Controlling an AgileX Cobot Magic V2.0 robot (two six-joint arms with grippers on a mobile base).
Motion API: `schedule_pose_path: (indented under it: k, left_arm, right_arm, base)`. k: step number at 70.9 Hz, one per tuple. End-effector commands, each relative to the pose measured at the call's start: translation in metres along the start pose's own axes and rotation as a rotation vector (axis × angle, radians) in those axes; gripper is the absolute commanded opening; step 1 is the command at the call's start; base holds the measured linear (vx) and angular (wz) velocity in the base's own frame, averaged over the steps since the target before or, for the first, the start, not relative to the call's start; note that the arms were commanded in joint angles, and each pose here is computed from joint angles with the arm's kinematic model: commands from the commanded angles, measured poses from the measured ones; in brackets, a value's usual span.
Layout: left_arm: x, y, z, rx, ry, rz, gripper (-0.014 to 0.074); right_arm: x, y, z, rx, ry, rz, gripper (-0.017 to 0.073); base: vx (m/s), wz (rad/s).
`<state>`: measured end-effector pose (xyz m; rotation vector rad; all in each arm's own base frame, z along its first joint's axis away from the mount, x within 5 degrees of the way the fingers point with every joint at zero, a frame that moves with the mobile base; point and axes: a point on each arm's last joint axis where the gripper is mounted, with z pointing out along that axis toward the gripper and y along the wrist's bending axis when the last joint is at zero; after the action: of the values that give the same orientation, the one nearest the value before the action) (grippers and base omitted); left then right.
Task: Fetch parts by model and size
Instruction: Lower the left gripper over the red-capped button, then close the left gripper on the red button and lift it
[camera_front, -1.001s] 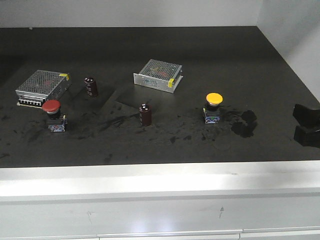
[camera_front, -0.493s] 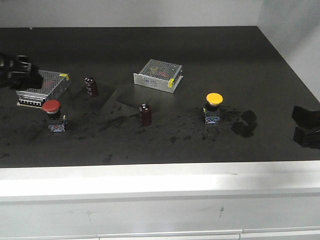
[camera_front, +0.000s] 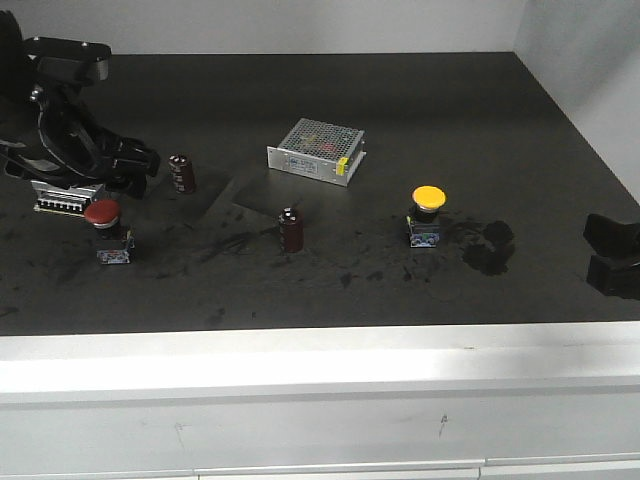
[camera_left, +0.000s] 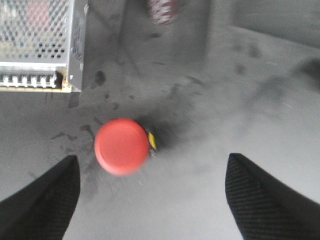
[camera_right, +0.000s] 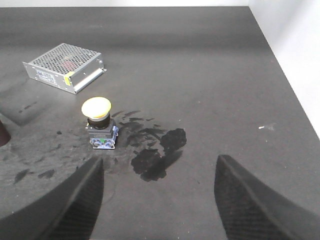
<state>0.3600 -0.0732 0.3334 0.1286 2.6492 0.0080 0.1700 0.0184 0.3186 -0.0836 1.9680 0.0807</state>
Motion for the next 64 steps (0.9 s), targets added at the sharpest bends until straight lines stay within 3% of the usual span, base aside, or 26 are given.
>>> schedule_pose_path:
  k: [1,40,55,64]
  left_arm:
    - [-0.01,0.003,-0.024,-0.028,-0.112,-0.033,0.0573]
    - [-0.011,0.003,0.006,-0.057,-0.04,-0.063,0.0573]
    - [-0.012,0.012,0.016,-0.066,-0.017,-0.13,0.0573]
    - [-0.012,0.016,0.017,-0.029,-0.017,-0.171,0.0573]
  right_arm:
    - [-0.018,0.001,-0.005,-0.007,-0.102,-0.007,0.0463]
    - [-0.017,0.002,-0.005,-0.012,-0.094,0.011,0.0463]
    - [-0.017,0.002,-0.005,-0.014,-0.091,0.017,0.0463]
    - [-0.017,0.002,-0.005,-0.014,-0.09,0.017,0.0463]
  base:
    - [0.0,0.0]
    - [0.0,0.0]
    - [0.0,0.0]
    - [0.0,0.0]
